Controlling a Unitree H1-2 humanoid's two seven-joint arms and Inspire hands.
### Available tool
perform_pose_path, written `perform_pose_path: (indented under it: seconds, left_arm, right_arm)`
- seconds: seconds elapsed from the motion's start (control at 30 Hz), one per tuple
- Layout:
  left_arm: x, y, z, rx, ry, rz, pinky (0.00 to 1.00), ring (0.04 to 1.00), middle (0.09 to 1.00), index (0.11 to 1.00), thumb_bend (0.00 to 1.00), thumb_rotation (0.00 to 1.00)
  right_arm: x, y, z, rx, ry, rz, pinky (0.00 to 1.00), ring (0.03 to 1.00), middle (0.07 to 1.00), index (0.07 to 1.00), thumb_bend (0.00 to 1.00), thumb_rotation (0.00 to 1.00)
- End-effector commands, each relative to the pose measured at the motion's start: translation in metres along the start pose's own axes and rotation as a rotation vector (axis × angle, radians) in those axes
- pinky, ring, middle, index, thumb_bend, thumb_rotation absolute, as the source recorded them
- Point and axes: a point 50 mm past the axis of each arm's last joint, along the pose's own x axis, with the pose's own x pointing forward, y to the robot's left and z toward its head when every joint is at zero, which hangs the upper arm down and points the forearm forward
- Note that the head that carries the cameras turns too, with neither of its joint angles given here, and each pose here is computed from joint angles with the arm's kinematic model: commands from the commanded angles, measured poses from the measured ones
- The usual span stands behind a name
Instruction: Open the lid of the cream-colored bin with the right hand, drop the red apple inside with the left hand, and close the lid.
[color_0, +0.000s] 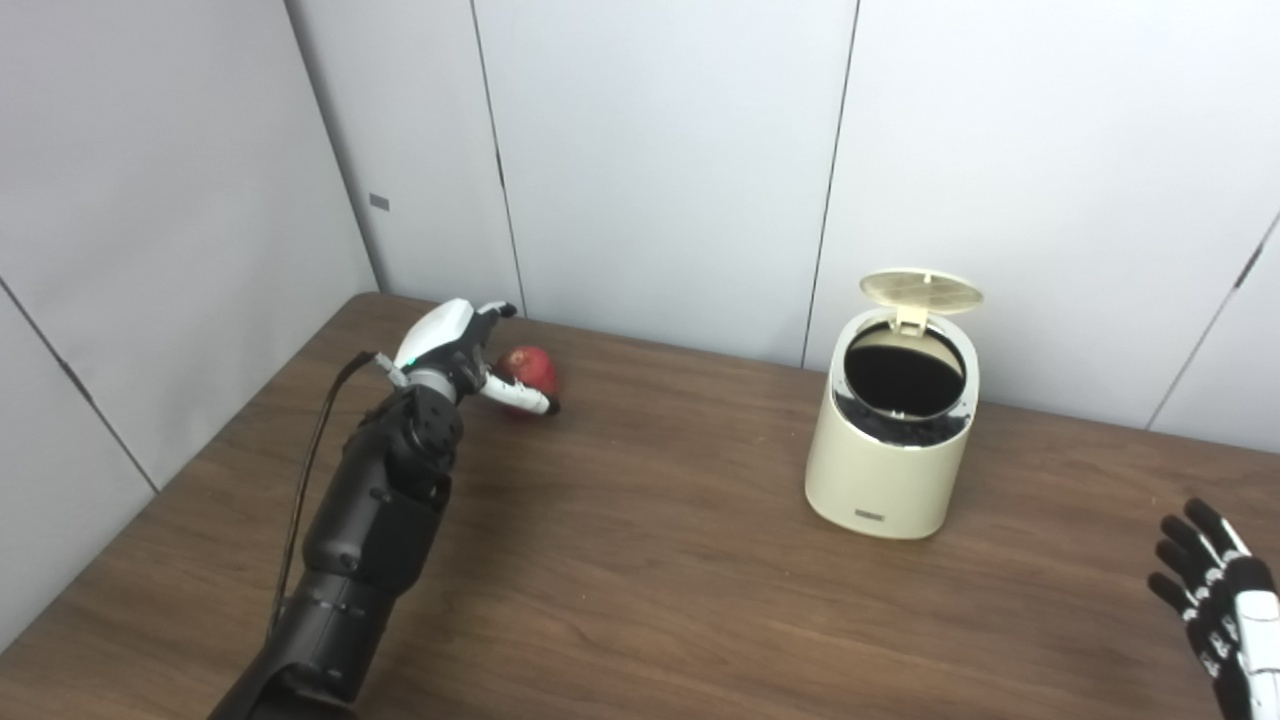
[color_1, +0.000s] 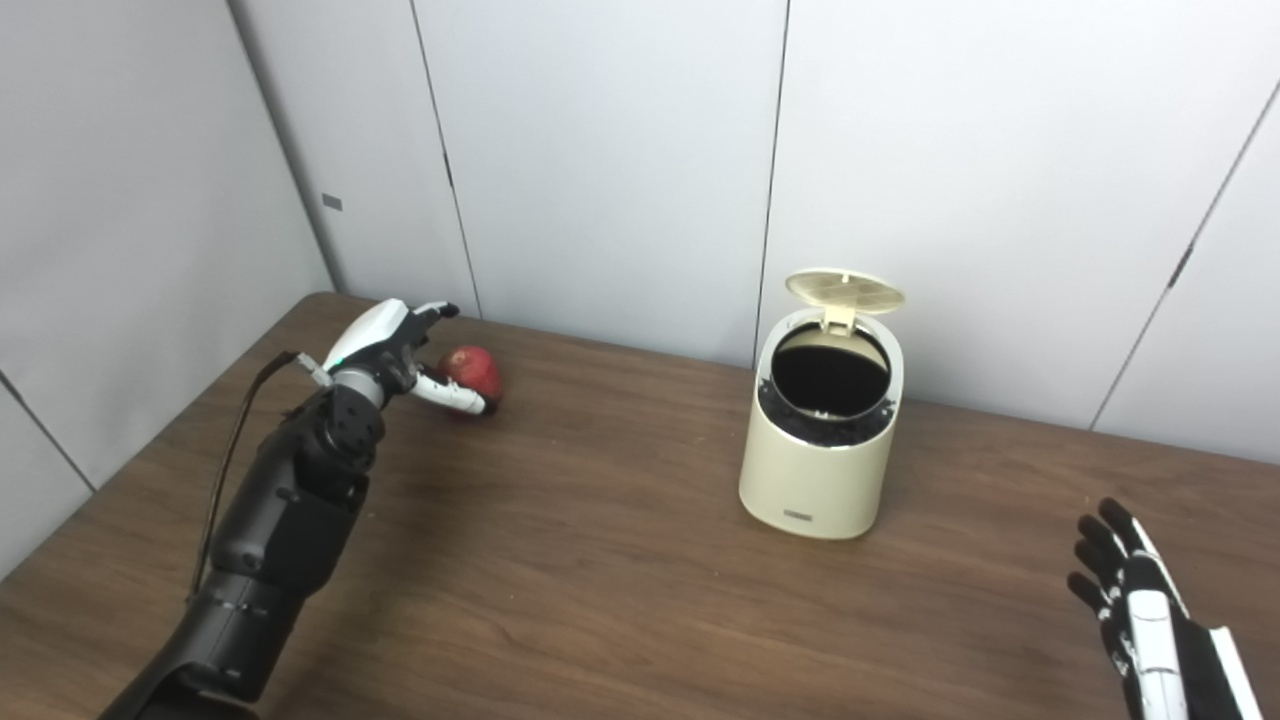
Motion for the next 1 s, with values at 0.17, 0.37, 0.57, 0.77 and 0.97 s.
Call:
perform_pose_path:
  seconds: [0.17,0.37,0.57,0.77,0.97]
  left_arm:
    - [0.015,0.028,0.021,0.063,-0.013,0.011,0.69,0.858,0.915,0.875,0.95,0.22]
    - [0.024,0.027,0.019,0.102,0.017,-0.046,0.72,0.859,0.913,0.838,0.92,0.15]
    - [0.03,0.03,0.02,0.141,0.026,-0.052,0.74,0.859,0.907,0.824,0.87,0.12]
    - [0.027,0.034,0.024,0.074,-0.022,0.017,0.42,0.5,0.575,0.617,0.69,0.0]
    - [0.019,0.031,0.028,0.001,-0.093,0.109,0.45,0.445,0.498,0.485,0.51,0.0]
  right_arm:
    - [0.004,-0.002,0.006,-0.018,-0.086,0.0,0.91,0.934,0.925,0.931,0.46,1.0]
    - [0.004,-0.002,0.004,-0.009,-0.088,-0.008,0.88,0.926,0.916,0.924,0.45,1.0]
    - [0.0,-0.003,0.003,-0.011,-0.081,-0.007,0.88,0.93,0.917,0.923,0.47,1.0]
    - [-0.001,-0.004,0.004,-0.017,-0.097,-0.006,0.81,0.918,0.921,0.914,0.46,1.0]
    - [-0.002,-0.004,0.003,-0.007,-0.084,-0.012,0.79,0.909,0.918,0.908,0.49,1.0]
